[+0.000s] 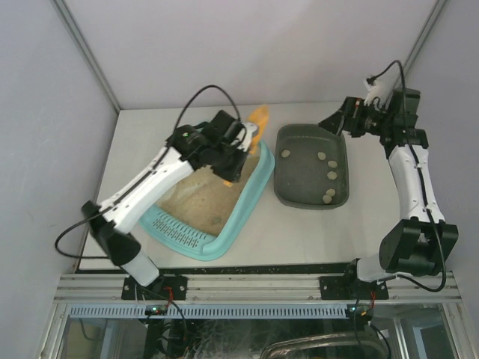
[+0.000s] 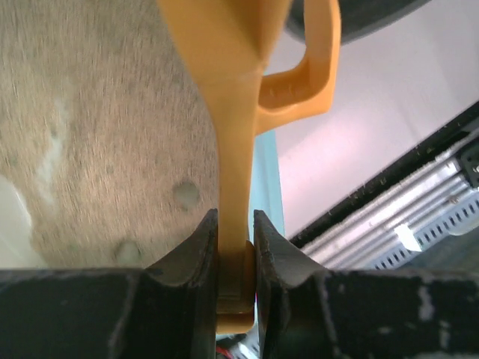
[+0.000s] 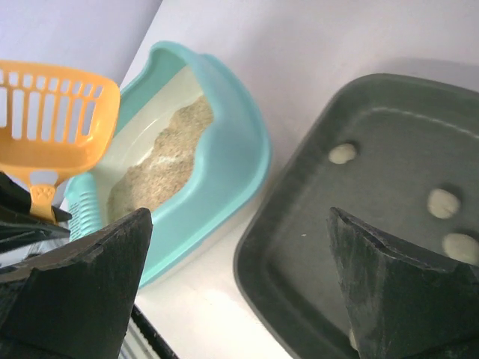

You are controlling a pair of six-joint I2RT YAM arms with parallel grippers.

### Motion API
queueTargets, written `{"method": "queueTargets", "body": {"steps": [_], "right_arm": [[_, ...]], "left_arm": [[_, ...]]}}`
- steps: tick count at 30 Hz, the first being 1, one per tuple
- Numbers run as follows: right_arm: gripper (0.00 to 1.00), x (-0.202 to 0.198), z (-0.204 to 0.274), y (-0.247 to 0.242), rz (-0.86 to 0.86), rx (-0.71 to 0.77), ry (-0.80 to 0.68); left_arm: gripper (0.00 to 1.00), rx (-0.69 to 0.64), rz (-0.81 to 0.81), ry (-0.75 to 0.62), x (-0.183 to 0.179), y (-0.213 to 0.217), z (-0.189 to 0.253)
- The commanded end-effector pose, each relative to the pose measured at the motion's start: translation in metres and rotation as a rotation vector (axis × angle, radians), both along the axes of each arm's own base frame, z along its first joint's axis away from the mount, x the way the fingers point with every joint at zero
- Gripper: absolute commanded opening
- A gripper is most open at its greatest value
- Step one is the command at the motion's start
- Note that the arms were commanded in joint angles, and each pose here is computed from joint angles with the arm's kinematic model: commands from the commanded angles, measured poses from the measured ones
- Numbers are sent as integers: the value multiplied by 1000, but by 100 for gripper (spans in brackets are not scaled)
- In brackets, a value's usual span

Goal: Clean the litter box

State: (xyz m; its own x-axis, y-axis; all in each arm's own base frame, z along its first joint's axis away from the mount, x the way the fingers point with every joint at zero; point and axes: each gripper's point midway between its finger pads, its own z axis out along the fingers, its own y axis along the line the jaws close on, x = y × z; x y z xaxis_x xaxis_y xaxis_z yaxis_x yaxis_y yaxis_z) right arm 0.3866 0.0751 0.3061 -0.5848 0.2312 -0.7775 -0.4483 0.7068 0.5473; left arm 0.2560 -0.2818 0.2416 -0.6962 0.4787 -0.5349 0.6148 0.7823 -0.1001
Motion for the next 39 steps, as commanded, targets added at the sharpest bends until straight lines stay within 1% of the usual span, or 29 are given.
{"method": "queueTargets", "body": {"steps": [1, 4, 8, 10, 12, 14, 16, 17, 19, 23, 26, 28, 30, 33, 35, 37, 39], "right_arm": [[100, 1, 18, 40, 84, -1, -58], [100, -4, 6, 70, 173, -33, -38], [100, -23, -24, 118, 390, -265, -89], [100, -31, -36, 134, 482, -338, -98], [100, -28, -49, 140, 504, -367, -63], [100, -14, -61, 144, 485, -374, -27], [100, -1, -70, 150, 473, -409, -31], [100, 5, -75, 154, 473, -437, -45], [100, 19, -82, 160, 464, -501, -85], [100, 42, -90, 176, 491, -601, -138], [100, 55, -89, 180, 515, -654, -175], [100, 55, -83, 176, 554, -658, -208], [100, 42, -67, 175, 641, -592, -270], [100, 0, -36, 174, 835, -561, -422], [100, -39, -32, 174, 1030, -608, -549], [100, -77, -41, 167, 1249, -675, -668], [100, -104, -54, 159, 1413, -723, -733]], "left_arm": [[0, 48, 205, 279, -54, 44, -23], [0, 90, 305, 368, -77, 65, -30], [0, -1, 425, 503, -100, 78, -34], [0, -29, 466, 578, -112, 83, -36], [0, -77, 492, 636, -121, 82, -32], [0, -139, 510, 712, -129, 75, -29], [0, -219, 507, 803, -138, 63, -22], [0, -249, 505, 822, -139, 59, -20], [0, -291, 514, 828, -138, 55, -18], [0, -323, 546, 814, -128, 57, -18], [0, -367, 585, 776, -114, 58, -13], [0, -398, 634, 738, -103, 63, -10], [0, -434, 695, 706, -90, 72, -8], [0, -474, 772, 670, -76, 86, -9], [0, -534, 794, 671, -70, 88, -6], [0, -590, 810, 679, -65, 90, -6], [0, -618, 815, 682, -61, 92, -8]]}}
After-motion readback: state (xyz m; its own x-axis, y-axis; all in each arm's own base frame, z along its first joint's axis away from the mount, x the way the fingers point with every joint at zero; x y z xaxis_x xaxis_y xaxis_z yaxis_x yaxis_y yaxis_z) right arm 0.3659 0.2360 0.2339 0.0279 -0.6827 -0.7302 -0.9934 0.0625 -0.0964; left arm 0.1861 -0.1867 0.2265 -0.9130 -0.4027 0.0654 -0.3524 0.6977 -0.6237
